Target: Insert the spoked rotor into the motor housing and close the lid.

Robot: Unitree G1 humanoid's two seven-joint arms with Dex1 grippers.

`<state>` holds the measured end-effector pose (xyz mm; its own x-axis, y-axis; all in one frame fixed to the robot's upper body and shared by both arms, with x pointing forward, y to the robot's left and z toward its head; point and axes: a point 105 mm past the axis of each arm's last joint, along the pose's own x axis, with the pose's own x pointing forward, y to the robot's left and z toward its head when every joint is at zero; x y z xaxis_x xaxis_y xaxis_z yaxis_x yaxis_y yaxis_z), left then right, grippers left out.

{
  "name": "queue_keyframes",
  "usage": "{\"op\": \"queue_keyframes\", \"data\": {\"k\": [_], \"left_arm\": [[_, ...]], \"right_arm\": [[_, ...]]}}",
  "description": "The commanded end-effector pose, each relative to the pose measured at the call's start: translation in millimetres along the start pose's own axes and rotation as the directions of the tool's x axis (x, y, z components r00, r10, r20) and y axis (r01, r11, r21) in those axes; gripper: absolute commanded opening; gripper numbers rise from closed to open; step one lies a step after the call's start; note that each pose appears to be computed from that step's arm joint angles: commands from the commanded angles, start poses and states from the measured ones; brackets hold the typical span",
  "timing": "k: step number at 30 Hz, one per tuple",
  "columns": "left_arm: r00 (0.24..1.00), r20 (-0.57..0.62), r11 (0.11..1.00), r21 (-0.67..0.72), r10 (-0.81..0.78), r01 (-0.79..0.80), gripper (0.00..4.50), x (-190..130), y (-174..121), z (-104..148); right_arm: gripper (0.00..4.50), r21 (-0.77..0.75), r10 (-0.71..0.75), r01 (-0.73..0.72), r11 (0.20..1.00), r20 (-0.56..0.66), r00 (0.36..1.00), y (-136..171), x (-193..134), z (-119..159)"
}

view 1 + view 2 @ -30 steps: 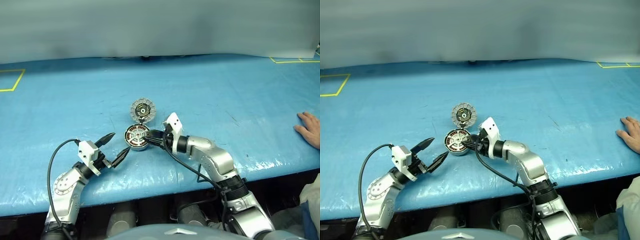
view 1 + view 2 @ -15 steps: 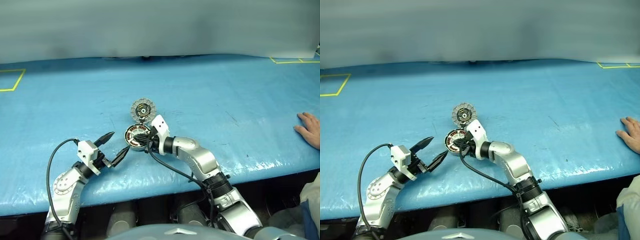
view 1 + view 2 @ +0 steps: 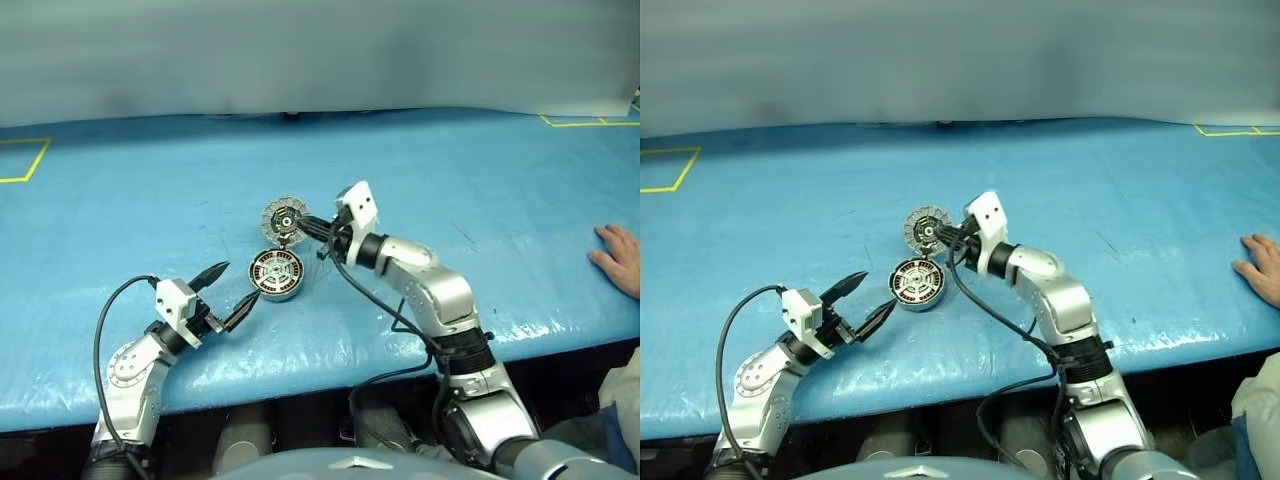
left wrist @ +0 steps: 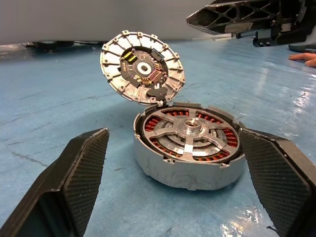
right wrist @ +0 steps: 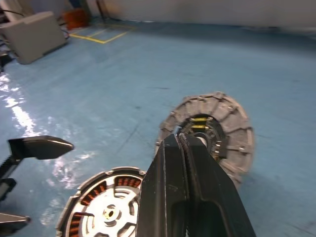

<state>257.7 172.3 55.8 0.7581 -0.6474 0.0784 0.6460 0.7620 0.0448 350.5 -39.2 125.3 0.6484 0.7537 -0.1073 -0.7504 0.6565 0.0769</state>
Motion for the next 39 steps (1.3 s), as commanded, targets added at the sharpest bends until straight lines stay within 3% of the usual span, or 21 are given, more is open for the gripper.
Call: {"op": "queue_keyframes", "data": {"k": [1, 5, 9, 16, 20, 27, 32, 39], "left_arm": [[1.0, 0.03, 1.0, 0.021, -0.001, 0.0, 4.5, 3, 0, 6], [1.0, 0.03, 1.0, 0.019, 0.002, -0.002, 4.5, 2, 1, 5], [1.0, 0.029, 1.0, 0.022, 0.001, -0.002, 4.5, 2, 1, 5], [1.0, 0.03, 1.0, 0.023, 0.006, -0.007, 4.5, 2, 1, 5], [1.0, 0.027, 1.0, 0.022, 0.012, -0.012, 4.5, 0, 0, 4], [1.0, 0.02, 0.999, 0.022, 0.024, -0.025, 4.5, -4, 2, 2], [1.0, 0.014, 0.999, 0.019, 0.028, -0.028, 4.5, -6, 4, 2], [1.0, 0.006, 1.0, 0.014, 0.02, -0.02, 4.5, -12, 10, 5]], "right_arm": [[0.04, -0.042, -0.179, 0.179, 0.983, -0.002, 0.984, -41, -5, 4], [0.04, -0.01, -0.195, 0.195, 0.981, -0.014, 0.981, -60, 5, 2], [0.04, 0.114, -0.102, 0.1, 0.988, 0.014, 0.995, -64, 28, 6], [0.04, 0.289, 0.161, -0.168, 0.943, 0.05, 0.986, -30, 61, 14], [0.04, 0.308, 0.235, -0.227, 0.924, 0.01, 0.972, -15, 69, 5], [0.04, 0.291, 0.445, -0.428, 0.855, 0.011, 0.896, 11, 59, 1], [0.04, 0.209, 0.596, -0.576, 0.791, -0.044, 0.802, 40, 34, -12], [0.04, 0.187, 0.61, -0.585, 0.789, -0.131, 0.782, 63, 18, -40]]}}
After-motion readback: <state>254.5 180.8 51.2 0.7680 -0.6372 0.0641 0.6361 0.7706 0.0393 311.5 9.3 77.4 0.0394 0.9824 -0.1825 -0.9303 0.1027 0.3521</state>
